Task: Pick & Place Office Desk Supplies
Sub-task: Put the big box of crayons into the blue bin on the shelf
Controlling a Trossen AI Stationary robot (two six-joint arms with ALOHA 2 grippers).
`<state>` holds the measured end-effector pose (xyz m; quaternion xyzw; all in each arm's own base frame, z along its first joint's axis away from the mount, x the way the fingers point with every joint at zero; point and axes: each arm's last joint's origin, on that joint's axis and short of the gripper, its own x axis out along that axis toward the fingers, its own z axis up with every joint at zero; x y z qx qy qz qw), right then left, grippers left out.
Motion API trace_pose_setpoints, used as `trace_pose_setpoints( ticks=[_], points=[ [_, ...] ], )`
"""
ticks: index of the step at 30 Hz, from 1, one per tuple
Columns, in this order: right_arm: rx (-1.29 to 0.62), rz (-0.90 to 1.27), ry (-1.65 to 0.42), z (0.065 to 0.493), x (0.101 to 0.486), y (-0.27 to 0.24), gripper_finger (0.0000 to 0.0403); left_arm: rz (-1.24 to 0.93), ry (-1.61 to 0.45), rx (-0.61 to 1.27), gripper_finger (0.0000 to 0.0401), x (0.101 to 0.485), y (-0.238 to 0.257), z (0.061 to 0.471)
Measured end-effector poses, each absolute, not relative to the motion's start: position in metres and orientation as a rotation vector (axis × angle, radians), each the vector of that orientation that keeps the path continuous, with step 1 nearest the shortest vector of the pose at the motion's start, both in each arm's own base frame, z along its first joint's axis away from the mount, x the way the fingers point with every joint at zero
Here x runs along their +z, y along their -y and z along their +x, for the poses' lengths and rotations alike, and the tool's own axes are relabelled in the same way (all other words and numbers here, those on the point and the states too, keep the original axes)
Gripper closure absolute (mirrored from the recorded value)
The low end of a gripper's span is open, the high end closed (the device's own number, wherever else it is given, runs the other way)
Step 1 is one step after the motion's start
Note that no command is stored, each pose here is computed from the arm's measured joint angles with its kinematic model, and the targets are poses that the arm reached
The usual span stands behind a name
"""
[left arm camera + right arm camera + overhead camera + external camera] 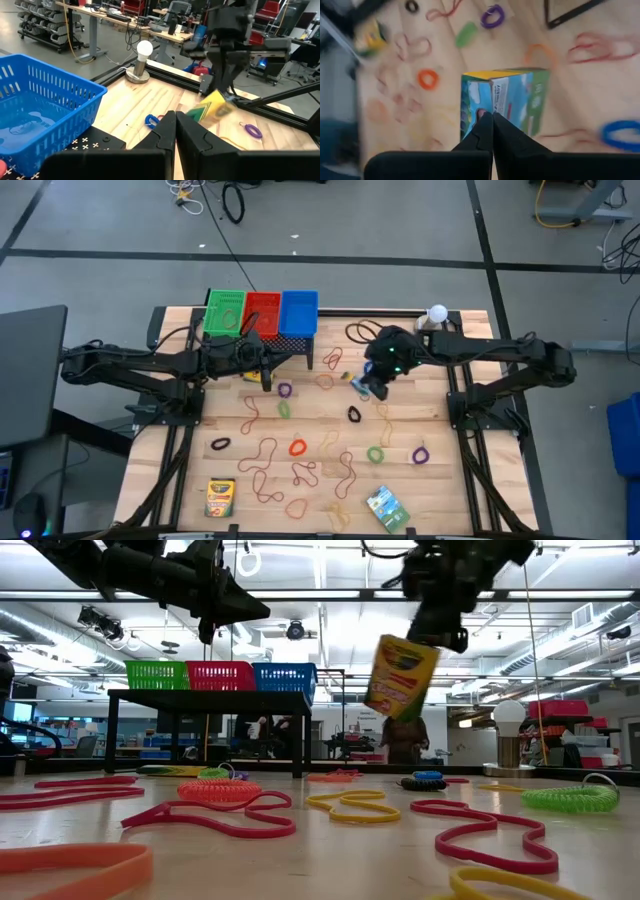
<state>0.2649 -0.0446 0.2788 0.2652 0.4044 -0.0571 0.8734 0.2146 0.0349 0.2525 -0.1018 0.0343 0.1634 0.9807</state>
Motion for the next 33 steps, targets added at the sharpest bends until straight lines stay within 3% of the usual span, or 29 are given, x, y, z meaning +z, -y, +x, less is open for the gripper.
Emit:
trace_pose_setpoints(
  ticks=[8,13,22,33],
  points=[
    [-0.034,0.926,-0.846,0.308,0.248,0.042,0.0401,-0.190,-0.079,0.329,0.0385,0.252,-0.035,0.215],
    [0.028,1.051,-0.852,0.331,0.227,0.040,0.0401,-0.190,-0.080,0.329,0.0385,0.252,-0.035,0.215],
    [-0.002,1.089,-0.912,0.346,0.192,0.047,0.0401,-0.187,-0.081,0.329,0.0385,0.251,-0.035,0.215],
    [-0.051,1.047,-0.905,0.346,0.188,0.052,0.0394,-0.193,-0.089,0.331,0.0385,0.251,-0.035,0.214]
  ],
)
